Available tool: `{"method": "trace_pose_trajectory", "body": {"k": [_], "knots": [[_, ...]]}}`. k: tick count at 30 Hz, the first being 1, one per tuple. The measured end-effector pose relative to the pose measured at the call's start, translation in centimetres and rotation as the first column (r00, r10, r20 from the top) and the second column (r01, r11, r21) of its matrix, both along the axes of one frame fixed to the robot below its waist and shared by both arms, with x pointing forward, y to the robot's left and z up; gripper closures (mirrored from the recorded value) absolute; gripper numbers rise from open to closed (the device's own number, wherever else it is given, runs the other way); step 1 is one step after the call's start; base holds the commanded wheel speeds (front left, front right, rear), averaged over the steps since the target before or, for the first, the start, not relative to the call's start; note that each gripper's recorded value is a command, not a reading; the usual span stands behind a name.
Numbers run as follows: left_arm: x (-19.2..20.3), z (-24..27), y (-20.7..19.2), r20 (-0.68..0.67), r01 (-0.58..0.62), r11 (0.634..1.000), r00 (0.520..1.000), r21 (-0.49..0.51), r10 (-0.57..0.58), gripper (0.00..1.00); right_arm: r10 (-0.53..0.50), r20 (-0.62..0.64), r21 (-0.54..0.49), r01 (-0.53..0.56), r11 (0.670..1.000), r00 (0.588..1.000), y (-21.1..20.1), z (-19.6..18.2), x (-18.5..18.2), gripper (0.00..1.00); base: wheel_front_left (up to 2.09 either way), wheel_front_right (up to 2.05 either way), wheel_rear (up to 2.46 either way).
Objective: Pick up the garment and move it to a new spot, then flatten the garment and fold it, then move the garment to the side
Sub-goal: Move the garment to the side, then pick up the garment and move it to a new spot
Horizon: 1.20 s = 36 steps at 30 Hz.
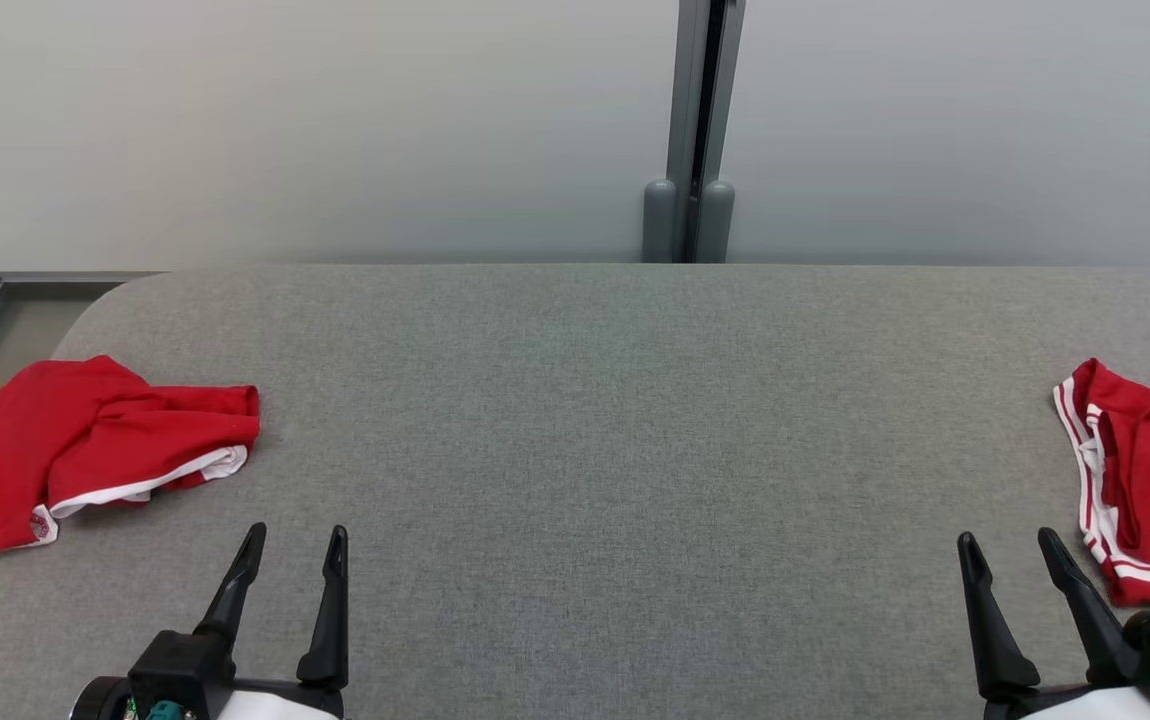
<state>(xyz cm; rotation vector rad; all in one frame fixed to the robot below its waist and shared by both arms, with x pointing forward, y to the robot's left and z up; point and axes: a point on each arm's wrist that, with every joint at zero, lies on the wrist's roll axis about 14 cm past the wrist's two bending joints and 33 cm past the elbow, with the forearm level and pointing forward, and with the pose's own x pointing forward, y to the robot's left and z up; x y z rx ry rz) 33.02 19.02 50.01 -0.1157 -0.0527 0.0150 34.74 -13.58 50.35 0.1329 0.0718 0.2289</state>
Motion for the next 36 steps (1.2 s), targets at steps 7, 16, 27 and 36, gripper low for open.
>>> {"method": "trace_pose_trajectory", "body": {"k": [7, 16, 27, 36], "knots": [[-0.6, -0.4, -0.3, -0.014, 0.010, 1.000, 1.000, 0.000, -0.010, 0.00, -0.024, 0.007, -0.019, 0.024, 1.000, 1.000, -1.0, 0.5, -1.1, 0.00, 0.00, 0.00, 0.00], [-0.7, -1.0, -0.4, -0.038, 0.011, 1.000, 0.999, 0.004, -0.011, 0.00, -0.031, 0.005, -0.030, 0.032, 0.999, 0.999, -1.3, 0.7, -1.1, 0.00, 0.00, 0.00, 0.00], [-0.8, -1.3, -0.2, -0.045, -0.007, 1.000, 0.999, 0.002, 0.007, 0.00, -0.028, 0.000, -0.042, 0.028, 0.999, 1.000, -1.3, 0.7, -0.8, 0.00, 0.00, 0.00, 0.00], [-1.5, -0.1, 2.3, -0.004, -0.108, 0.994, 0.994, -0.019, 0.108, 0.00, 0.057, -0.018, -0.042, -0.058, 0.997, 0.998, 1.4, 0.3, 0.0, 0.00, 0.00, 0.00, 0.00]]}}
